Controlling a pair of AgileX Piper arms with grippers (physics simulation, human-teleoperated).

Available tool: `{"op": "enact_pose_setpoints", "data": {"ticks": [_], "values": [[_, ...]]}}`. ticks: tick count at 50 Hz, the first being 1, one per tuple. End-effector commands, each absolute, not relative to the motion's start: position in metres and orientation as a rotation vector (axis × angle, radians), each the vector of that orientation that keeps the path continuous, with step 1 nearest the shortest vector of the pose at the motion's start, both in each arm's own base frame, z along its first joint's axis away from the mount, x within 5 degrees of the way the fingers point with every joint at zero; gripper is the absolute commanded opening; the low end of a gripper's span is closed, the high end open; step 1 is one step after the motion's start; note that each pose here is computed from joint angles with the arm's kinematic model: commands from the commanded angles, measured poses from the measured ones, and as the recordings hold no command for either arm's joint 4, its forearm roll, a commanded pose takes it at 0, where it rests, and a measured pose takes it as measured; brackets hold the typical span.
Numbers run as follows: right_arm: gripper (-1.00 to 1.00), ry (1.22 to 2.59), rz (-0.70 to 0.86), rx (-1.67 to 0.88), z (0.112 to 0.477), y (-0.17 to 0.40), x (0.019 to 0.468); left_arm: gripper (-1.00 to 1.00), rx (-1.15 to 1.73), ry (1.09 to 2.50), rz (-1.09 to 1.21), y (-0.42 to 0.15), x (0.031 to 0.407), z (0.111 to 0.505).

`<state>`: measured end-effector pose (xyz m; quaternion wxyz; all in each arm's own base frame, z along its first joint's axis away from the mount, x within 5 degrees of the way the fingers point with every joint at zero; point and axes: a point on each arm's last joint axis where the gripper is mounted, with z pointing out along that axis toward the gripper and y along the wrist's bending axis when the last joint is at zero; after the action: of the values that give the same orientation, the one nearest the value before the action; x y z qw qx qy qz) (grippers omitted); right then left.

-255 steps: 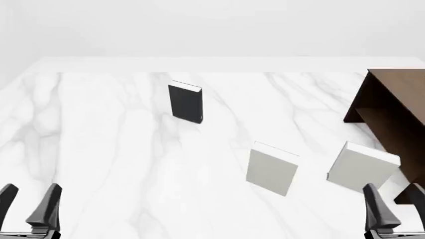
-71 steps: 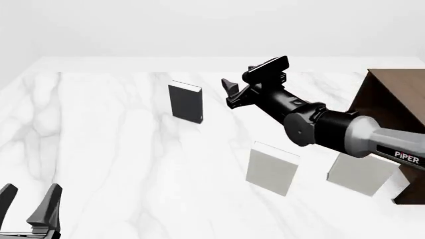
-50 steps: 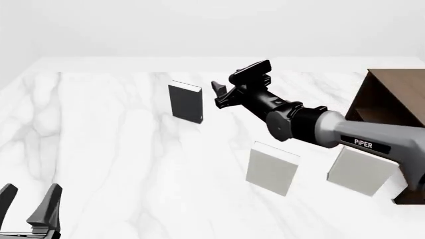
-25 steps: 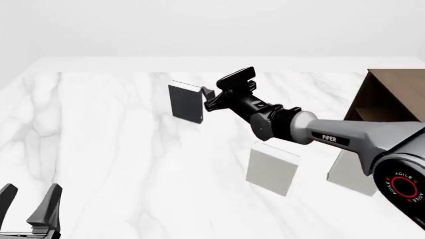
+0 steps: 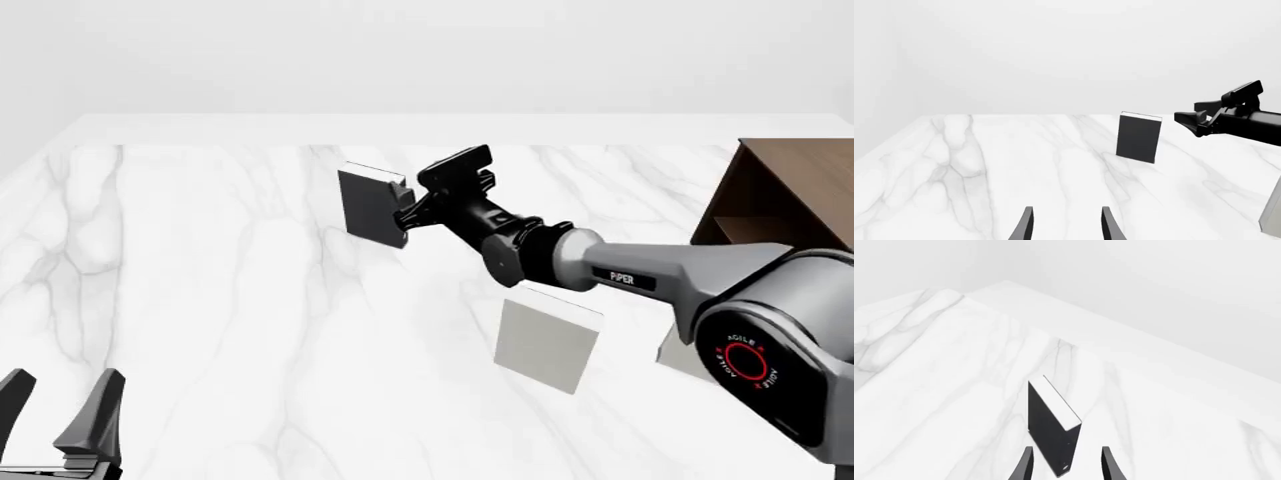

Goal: Pick up the book on the left and place it on top of the shelf.

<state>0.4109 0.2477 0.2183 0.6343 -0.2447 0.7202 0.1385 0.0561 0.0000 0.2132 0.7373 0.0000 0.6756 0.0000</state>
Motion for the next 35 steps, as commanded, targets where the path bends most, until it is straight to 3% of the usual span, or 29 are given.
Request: {"op": "enact_pose_setpoints", "data": {"ticks": [1,35], "values": [[1.0,1.646,0.322,-0.555,0.209,0.253,0.42,1.0,0.0,1.484,0.0,0.0,0.056,0.213],[1.0,1.681,0.322,-0.552,0.18,0.268,0.448,1.0,0.0,1.484,0.0,0.0,0.056,0.213]]}}
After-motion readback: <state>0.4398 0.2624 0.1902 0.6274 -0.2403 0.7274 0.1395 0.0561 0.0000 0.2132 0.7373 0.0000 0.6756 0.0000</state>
